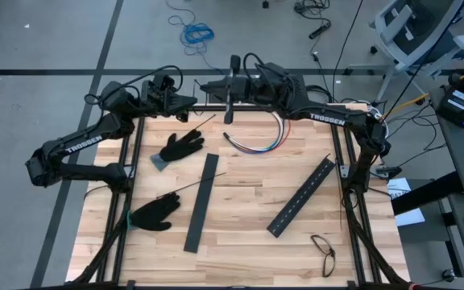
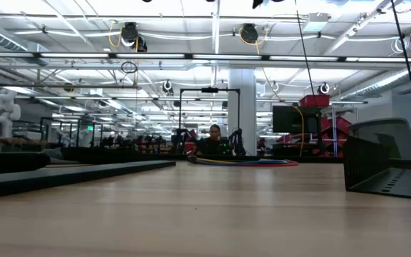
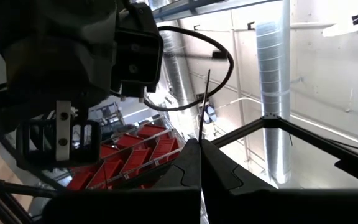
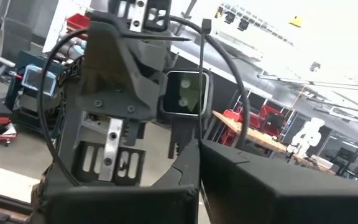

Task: Ziptie cables

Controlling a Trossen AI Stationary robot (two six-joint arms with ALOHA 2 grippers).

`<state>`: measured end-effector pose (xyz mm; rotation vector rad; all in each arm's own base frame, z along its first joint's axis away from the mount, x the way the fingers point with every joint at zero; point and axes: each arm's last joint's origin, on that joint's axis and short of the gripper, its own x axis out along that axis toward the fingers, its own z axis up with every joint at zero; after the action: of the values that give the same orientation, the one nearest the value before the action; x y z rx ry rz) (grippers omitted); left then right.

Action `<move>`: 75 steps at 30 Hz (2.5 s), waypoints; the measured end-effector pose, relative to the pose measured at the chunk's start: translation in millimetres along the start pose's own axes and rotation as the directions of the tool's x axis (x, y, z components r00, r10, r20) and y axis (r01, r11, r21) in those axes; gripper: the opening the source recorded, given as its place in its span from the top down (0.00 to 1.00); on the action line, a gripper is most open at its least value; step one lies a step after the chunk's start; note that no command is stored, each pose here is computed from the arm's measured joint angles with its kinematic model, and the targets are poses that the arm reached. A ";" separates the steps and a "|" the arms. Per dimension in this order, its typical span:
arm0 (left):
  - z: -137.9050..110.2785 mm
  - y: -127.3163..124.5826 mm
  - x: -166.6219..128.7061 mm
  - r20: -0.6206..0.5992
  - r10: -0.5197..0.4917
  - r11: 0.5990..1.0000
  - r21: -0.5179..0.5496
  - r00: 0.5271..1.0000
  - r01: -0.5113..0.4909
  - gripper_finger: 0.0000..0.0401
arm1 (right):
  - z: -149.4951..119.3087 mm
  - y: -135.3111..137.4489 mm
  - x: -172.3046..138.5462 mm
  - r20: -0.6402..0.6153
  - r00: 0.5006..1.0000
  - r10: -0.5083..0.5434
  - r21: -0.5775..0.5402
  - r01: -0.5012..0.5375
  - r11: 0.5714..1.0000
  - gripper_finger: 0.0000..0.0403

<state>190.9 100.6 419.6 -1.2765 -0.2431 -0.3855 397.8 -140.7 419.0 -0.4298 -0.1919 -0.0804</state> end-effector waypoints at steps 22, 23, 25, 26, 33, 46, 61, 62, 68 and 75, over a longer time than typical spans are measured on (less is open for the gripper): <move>0.0 0.0 0.0 0.000 0.000 1.000 0.003 1.000 0.000 1.00 | -3.4 2.1 -0.1 -0.037 0.999 0.020 0.019 -0.019 1.000 1.00; 0.0 0.0 0.0 0.000 0.000 1.000 0.003 1.000 0.000 1.00 | -3.4 2.1 -0.1 -0.037 0.999 0.020 0.019 -0.019 1.000 1.00; 0.0 0.0 0.0 0.000 0.000 1.000 0.003 1.000 0.000 1.00 | -3.3 2.1 -0.1 -0.037 0.999 0.019 0.018 -0.019 1.000 1.00; 0.0 0.0 0.0 0.000 0.000 1.000 0.002 1.000 0.000 1.00 | -3.3 2.1 -0.1 -0.036 0.999 0.019 0.018 -0.018 1.000 1.00; 0.0 0.0 0.0 0.000 0.000 1.000 0.002 1.000 0.000 1.00 | -1.9 2.4 0.2 -0.024 1.000 0.016 0.013 -0.016 1.000 1.00; 0.3 0.0 0.0 0.008 0.000 1.000 0.002 1.000 0.000 1.00 | -2.6 3.5 0.2 -0.025 0.999 0.045 0.020 -0.044 0.999 1.00; 0.3 0.0 0.0 0.010 0.000 1.000 0.001 1.000 0.000 1.00 | -4.3 7.4 0.9 -0.049 0.997 0.064 0.013 -0.063 0.998 1.00; 0.3 0.1 0.0 0.012 0.000 1.000 0.000 1.000 0.000 1.00 | -4.5 9.0 1.2 -0.054 0.996 0.070 0.013 -0.069 0.997 1.00; 0.5 0.0 0.0 0.016 0.000 1.000 0.001 1.000 0.000 1.00 | -5.3 10.5 1.4 -0.064 0.995 0.078 0.008 -0.078 0.997 1.00; 0.5 0.1 0.0 0.016 0.000 1.000 0.001 1.000 0.000 1.00 | -2.5 9.1 1.6 -0.036 0.997 0.066 -0.005 -0.066 0.998 1.00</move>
<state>190.9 101.0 419.6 -1.2793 -0.2567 -0.3751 400.8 -133.7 413.3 -0.4403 -0.1420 -0.0236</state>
